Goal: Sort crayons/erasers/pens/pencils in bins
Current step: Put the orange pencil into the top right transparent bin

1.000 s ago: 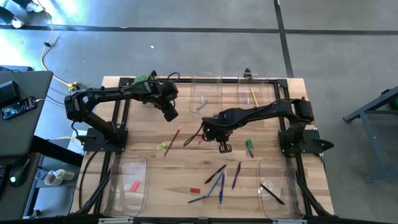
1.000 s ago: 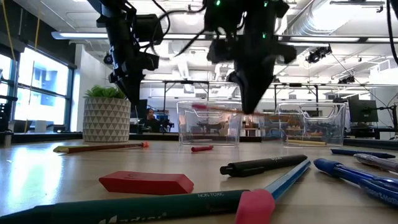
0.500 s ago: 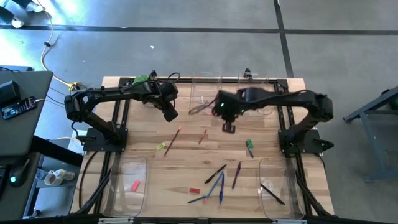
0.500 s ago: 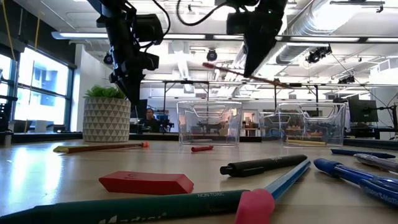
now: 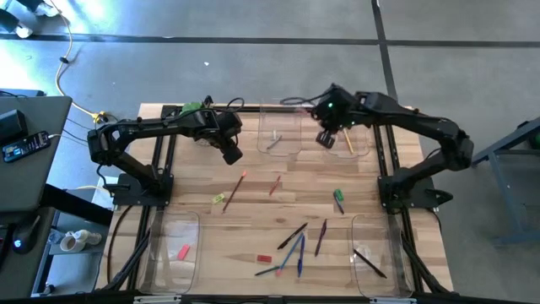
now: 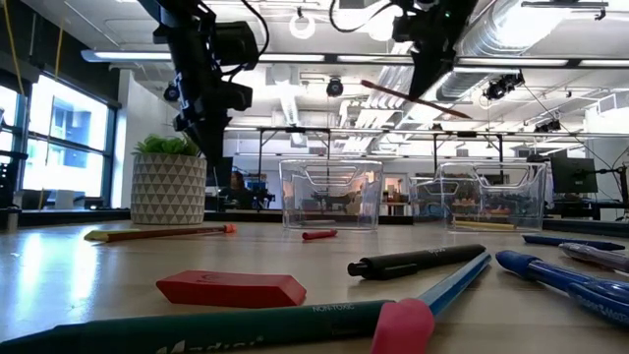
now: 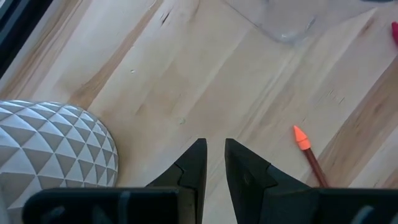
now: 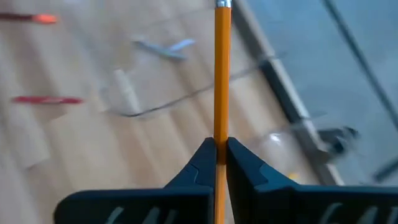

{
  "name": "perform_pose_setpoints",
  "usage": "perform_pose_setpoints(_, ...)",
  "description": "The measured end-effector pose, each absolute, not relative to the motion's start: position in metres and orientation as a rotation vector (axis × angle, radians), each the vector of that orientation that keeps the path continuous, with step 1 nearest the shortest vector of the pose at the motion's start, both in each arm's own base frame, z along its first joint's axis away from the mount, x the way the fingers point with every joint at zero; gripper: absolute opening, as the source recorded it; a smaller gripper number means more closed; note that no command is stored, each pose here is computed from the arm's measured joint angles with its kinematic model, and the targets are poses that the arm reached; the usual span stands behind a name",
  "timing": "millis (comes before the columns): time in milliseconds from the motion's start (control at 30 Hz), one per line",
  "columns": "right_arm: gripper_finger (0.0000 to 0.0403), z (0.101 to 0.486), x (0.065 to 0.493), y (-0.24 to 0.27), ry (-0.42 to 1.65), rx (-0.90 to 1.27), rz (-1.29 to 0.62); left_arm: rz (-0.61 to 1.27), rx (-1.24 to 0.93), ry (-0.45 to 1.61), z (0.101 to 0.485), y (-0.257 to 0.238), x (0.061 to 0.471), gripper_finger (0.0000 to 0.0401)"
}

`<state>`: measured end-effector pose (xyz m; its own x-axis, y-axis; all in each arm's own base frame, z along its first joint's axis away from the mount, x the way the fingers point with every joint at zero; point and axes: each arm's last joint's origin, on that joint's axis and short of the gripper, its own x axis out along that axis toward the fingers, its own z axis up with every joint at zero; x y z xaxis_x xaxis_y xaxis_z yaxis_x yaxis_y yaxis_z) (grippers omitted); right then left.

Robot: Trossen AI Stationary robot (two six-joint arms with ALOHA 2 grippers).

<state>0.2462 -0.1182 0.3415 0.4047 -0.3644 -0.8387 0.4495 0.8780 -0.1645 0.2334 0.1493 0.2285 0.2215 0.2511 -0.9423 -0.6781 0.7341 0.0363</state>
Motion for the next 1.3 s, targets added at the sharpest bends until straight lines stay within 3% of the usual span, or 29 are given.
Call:
perform_pose_setpoints(233, 0.0000, 0.348, 0.222, -0.147, 1.005, 0.151, -0.779, 0.677, -0.437, 1.173, 0.229, 0.150, 0.234, 0.0049)
perform_pose_setpoints(600, 0.0000, 0.339, 0.195, -0.184, 1.044, 0.338, -0.967, 0.693, -0.457, 1.167, 0.229, 0.150, 0.234, 0.0049)
perform_pose_setpoints(1300, 0.0000, 0.247, 0.184, -0.189, 1.170, 0.586, -0.873, 0.702, -0.464, 1.150, 0.229, 0.150, 0.235, 0.0049)
